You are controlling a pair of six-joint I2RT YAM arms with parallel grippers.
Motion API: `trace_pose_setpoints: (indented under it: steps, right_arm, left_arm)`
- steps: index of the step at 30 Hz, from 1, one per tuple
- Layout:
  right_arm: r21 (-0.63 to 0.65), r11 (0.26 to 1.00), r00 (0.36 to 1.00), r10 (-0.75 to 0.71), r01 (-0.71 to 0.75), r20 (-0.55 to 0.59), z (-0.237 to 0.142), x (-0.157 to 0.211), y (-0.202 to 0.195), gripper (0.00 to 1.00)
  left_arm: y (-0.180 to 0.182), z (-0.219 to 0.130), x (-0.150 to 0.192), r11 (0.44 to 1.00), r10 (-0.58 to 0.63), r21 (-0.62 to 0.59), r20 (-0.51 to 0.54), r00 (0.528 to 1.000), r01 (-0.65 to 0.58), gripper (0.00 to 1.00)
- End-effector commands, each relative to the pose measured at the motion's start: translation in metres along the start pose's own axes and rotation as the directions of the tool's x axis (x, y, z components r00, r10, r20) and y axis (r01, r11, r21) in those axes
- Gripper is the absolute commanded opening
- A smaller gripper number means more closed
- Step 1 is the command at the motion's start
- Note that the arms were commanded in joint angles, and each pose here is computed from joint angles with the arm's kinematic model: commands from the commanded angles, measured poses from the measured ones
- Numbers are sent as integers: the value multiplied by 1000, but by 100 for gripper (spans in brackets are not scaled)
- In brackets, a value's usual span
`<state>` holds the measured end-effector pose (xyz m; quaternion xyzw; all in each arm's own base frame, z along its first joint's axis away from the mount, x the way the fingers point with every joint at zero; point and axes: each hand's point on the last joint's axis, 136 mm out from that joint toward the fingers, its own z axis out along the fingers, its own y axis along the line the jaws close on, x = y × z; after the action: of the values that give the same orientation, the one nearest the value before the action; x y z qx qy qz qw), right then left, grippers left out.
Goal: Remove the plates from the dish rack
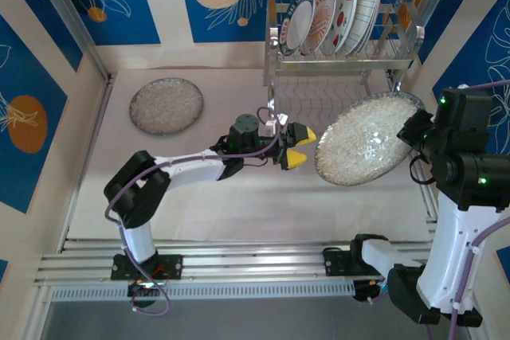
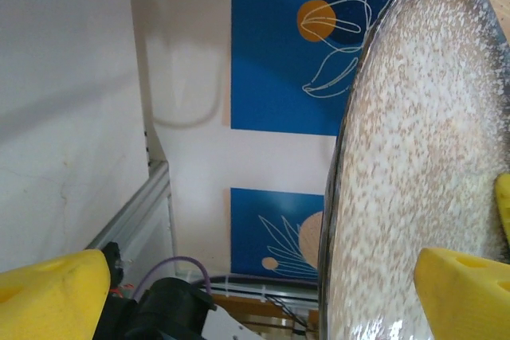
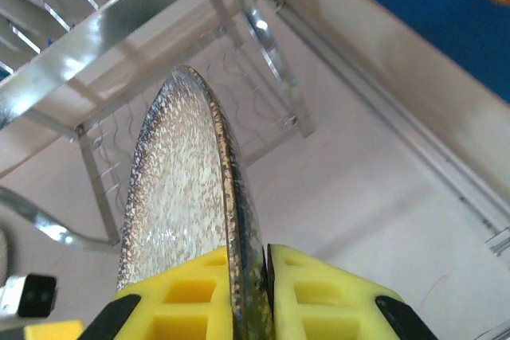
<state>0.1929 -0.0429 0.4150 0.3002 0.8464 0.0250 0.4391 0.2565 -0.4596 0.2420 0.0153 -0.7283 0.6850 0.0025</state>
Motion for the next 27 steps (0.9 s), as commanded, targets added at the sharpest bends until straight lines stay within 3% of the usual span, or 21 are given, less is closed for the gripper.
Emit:
trace_pose_setpoints:
  steps: [1, 16, 27]
  right_arm:
    - [-300, 949, 982, 141, -98, 123, -22, -37, 52, 0]
    - [-570, 796, 979, 169, -203, -112, 14, -16, 90, 0]
    - [-597, 763, 966, 154, -249, -208, 33, 11, 90, 0]
  left_arm:
    - [-37, 4, 15, 991, 44, 127, -81, 996, -33, 96]
    - [-46, -9, 10, 986, 34, 166, -114, 993, -15, 78]
    - [-52, -20, -1, 984, 44, 176, -68, 997, -31, 55]
